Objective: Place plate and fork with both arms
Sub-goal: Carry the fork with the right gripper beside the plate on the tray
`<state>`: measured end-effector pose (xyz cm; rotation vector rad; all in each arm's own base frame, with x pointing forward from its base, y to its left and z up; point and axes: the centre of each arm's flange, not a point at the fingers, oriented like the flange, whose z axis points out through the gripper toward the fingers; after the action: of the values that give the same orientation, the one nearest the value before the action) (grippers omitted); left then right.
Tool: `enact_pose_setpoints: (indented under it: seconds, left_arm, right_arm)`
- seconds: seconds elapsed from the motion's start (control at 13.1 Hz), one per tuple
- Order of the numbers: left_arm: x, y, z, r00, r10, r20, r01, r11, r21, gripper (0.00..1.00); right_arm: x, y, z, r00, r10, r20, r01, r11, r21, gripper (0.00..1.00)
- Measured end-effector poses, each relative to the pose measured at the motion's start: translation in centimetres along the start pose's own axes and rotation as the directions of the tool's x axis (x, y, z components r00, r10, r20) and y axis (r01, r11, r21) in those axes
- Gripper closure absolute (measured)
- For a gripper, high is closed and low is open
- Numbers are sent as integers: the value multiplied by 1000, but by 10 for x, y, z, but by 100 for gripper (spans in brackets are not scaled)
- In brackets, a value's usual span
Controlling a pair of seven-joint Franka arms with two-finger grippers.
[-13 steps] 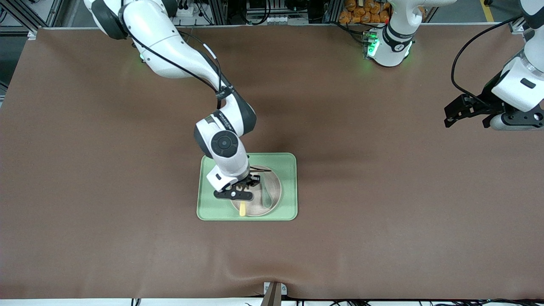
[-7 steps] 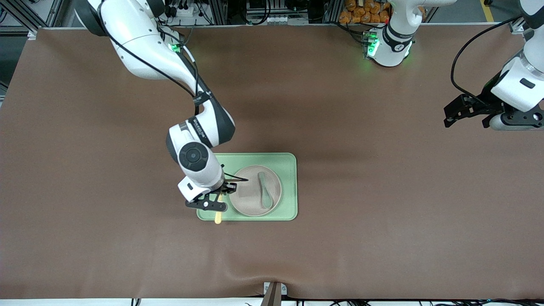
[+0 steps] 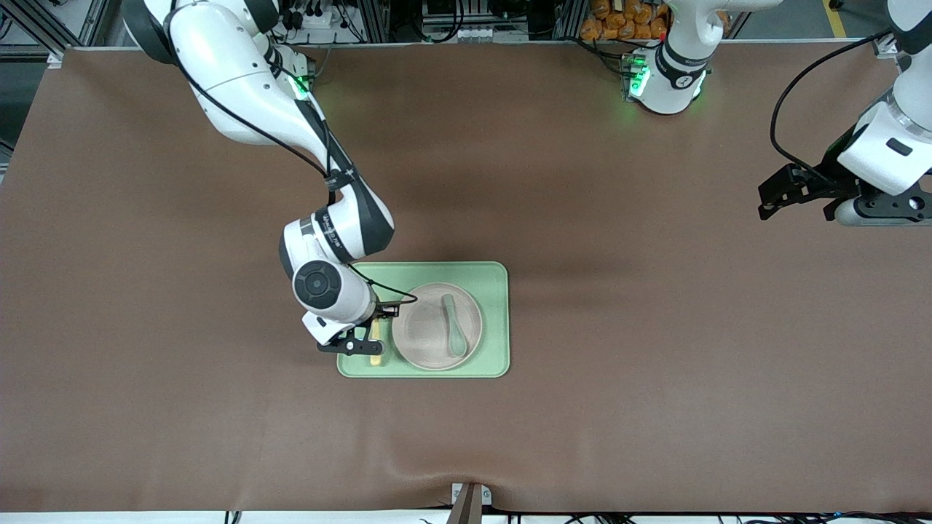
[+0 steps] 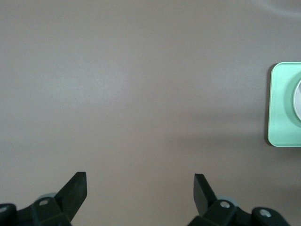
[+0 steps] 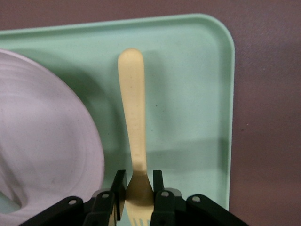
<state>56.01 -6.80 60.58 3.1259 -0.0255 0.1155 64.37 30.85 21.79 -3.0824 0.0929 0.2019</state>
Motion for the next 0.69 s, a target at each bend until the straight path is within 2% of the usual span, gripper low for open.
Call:
enact_pose_setpoints:
  seconds: [0.23, 0.69]
  left_arm:
    - [0, 0, 1, 1000, 0, 1, 0, 1000, 0, 0]
    - [0, 0, 1, 1000, 0, 1, 0, 1000, 0, 0]
  right_arm:
    - [4, 18, 9, 1000, 6, 14, -6, 1000, 5, 73]
    - [2, 24, 28, 1000, 14, -12, -14, 1000, 15, 73]
